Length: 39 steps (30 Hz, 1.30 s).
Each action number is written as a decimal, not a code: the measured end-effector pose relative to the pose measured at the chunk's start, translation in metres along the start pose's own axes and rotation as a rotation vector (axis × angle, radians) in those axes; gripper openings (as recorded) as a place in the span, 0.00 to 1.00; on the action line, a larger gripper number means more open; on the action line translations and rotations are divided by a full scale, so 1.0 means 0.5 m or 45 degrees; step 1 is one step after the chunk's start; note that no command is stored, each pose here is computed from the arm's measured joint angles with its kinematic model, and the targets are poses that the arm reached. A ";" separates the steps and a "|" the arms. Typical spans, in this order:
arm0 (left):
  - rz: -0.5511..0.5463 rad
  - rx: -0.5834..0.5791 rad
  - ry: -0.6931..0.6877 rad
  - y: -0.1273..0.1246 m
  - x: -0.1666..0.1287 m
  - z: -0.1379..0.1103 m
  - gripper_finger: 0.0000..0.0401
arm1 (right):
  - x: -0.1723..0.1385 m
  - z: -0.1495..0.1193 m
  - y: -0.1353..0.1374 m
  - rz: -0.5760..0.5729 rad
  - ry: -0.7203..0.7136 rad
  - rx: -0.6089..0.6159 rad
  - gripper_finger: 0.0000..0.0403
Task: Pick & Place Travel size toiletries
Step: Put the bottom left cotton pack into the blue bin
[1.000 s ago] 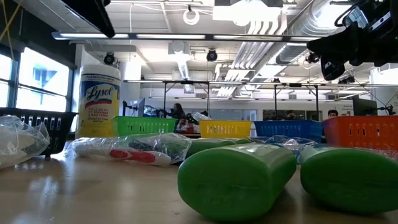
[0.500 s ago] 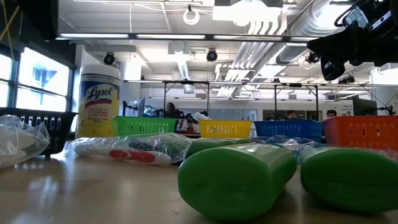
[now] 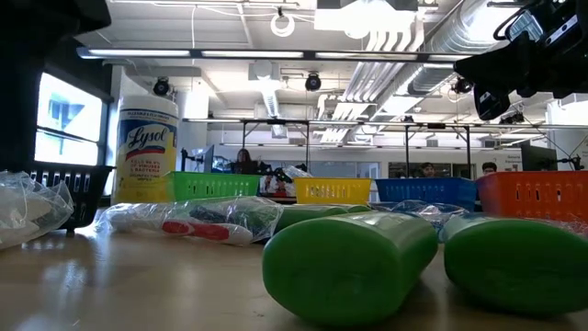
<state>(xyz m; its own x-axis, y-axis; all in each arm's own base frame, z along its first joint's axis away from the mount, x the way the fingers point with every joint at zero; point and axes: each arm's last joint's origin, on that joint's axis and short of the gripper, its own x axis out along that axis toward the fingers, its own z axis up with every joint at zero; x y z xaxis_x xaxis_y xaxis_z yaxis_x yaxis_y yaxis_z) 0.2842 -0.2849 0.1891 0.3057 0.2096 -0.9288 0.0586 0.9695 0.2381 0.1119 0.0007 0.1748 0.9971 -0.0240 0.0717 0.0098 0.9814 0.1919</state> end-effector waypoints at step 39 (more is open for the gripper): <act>0.052 0.254 0.001 -0.023 -0.043 0.039 0.01 | 0.000 -0.001 0.000 -0.002 0.007 0.030 0.01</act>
<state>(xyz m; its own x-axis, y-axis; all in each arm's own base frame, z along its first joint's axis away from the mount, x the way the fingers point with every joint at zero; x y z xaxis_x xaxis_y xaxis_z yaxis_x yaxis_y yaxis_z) 0.2955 -0.3031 0.2117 0.3110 0.2480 -0.9175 0.2338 0.9157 0.3268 0.1119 0.0008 0.1742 0.9975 -0.0247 0.0658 0.0099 0.9765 0.2152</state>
